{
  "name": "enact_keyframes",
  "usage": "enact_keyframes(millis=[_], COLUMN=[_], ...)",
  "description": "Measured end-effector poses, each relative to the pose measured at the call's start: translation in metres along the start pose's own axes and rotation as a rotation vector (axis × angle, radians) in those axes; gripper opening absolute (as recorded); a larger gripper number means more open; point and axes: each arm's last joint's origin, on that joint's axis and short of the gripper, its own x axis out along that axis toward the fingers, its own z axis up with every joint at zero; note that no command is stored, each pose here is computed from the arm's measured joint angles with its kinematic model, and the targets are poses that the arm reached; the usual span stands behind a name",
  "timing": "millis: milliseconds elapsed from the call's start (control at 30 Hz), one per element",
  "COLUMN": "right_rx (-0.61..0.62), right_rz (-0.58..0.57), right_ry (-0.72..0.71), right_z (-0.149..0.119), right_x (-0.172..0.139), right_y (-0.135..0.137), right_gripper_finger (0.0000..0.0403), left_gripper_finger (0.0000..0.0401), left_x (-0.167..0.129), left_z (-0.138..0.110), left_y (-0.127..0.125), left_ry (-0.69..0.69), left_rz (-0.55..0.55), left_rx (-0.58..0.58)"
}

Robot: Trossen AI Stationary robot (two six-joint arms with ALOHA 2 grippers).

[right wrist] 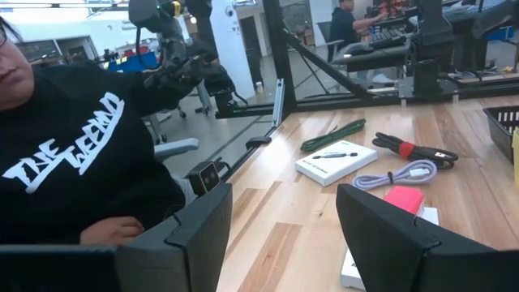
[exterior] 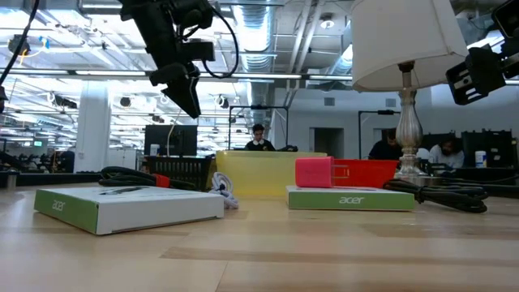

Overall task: Pick and place items into bin
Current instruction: Put the pink charger adapter into the black bin

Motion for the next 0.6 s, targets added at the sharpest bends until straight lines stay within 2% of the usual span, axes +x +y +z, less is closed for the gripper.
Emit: enact_keyframes(millis=[267, 400, 600], right_rx=[0.0, 0.0, 0.0], right_rz=[0.0, 0.0, 0.0], right_ry=[0.0, 0.0, 0.0], right_z=[0.0, 0.0, 0.0], right_x=[0.0, 0.0, 0.0], right_y=[0.0, 0.0, 0.0], right_gripper_finger=[0.0219, 0.0219, 0.0219], left_gripper_finger=[0.0176, 0.0176, 0.0176], left_x=[-0.013, -0.01, 0.0], left_z=[-0.008, -0.016, -0.042], left_y=[-0.021, -0.034, -0.063], left_ry=[0.075, 0.137, 0.203], left_rz=[-0.156, -0.187, -0.223], left_rx=[-0.077, -0.12, -0.134])
